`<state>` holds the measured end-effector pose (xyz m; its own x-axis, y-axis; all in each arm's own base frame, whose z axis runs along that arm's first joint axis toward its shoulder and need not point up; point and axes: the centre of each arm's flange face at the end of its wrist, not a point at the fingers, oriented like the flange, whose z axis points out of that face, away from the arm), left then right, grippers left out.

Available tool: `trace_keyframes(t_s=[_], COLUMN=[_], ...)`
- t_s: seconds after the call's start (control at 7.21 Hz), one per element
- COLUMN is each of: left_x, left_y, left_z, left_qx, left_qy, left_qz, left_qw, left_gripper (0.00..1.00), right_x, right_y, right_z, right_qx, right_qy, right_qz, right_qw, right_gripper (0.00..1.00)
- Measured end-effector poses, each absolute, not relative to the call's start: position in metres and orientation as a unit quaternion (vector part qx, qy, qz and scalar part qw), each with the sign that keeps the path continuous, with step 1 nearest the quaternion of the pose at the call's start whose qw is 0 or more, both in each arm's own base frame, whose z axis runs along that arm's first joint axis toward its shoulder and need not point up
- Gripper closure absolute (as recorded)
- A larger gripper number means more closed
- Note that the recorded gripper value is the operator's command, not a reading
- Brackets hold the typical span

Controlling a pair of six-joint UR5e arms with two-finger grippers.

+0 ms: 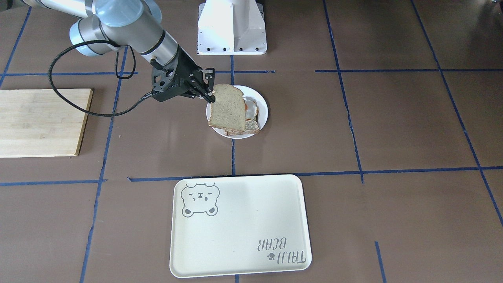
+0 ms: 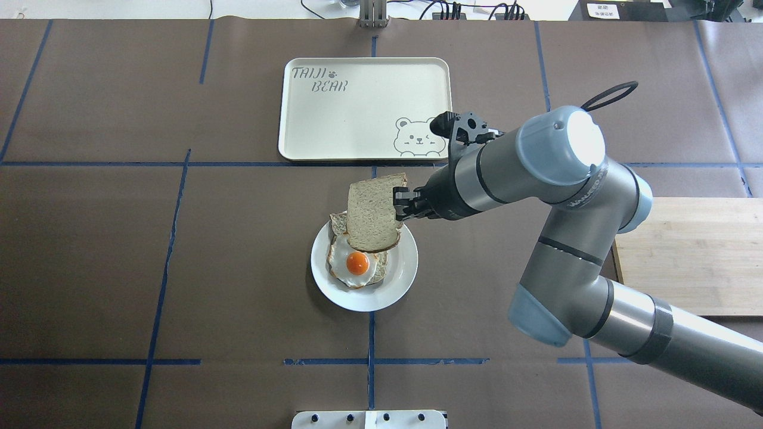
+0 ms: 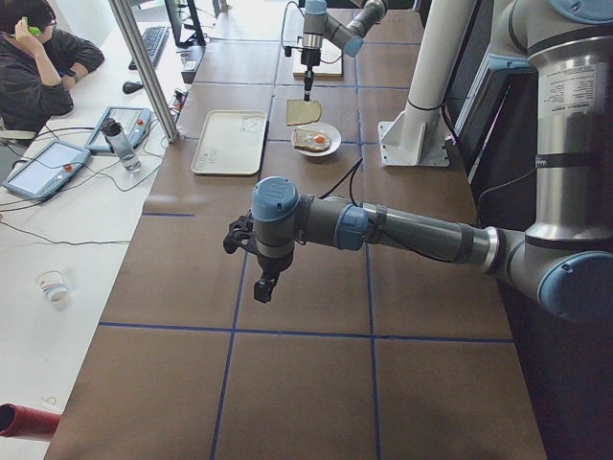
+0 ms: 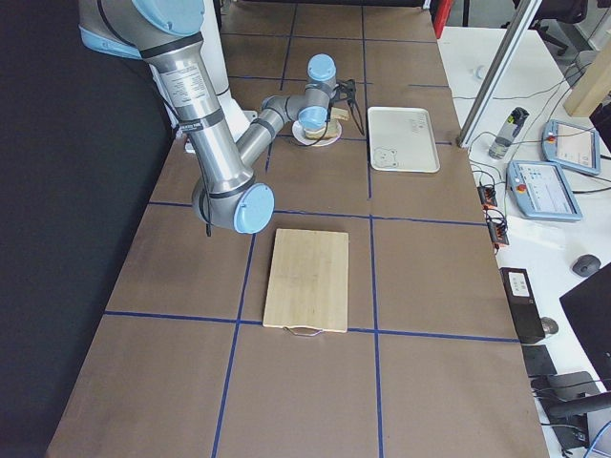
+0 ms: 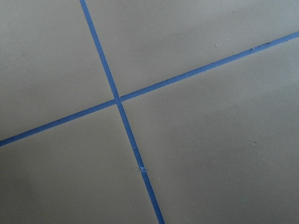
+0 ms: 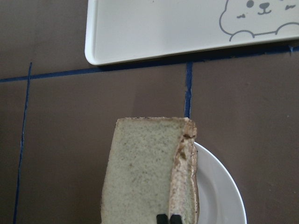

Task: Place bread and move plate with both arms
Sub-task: 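Lift the bread slice and carry it over the white plate, then lower the bread onto the egg on the plate and open the right gripper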

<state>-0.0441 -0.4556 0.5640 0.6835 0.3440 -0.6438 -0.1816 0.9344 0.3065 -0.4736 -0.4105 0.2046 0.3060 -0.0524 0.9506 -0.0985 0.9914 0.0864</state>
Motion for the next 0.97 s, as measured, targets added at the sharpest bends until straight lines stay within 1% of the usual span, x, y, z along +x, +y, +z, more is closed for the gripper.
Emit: trace_keyframes(t_s=[0.42,0.97], left_x=[-0.044,-0.044], left_y=[-0.456,-0.455], left_z=[0.566,0.567], left_qx=[0.108,0.107], left_qy=[0.371,0.371], left_qz=[0.144,0.143], left_qw=[0.911,0.911], left_gripper=[0.00,0.00], right_x=[-0.523,-0.550], right_y=[-0.388,-0.364], right_z=[0.212,0.223], right_qx=[0.083,0.081], right_qy=[-0.586,-0.583], right_qz=[0.015,0.011], right_qw=[0.806,0.808], right_gripper=[1.00,1.00])
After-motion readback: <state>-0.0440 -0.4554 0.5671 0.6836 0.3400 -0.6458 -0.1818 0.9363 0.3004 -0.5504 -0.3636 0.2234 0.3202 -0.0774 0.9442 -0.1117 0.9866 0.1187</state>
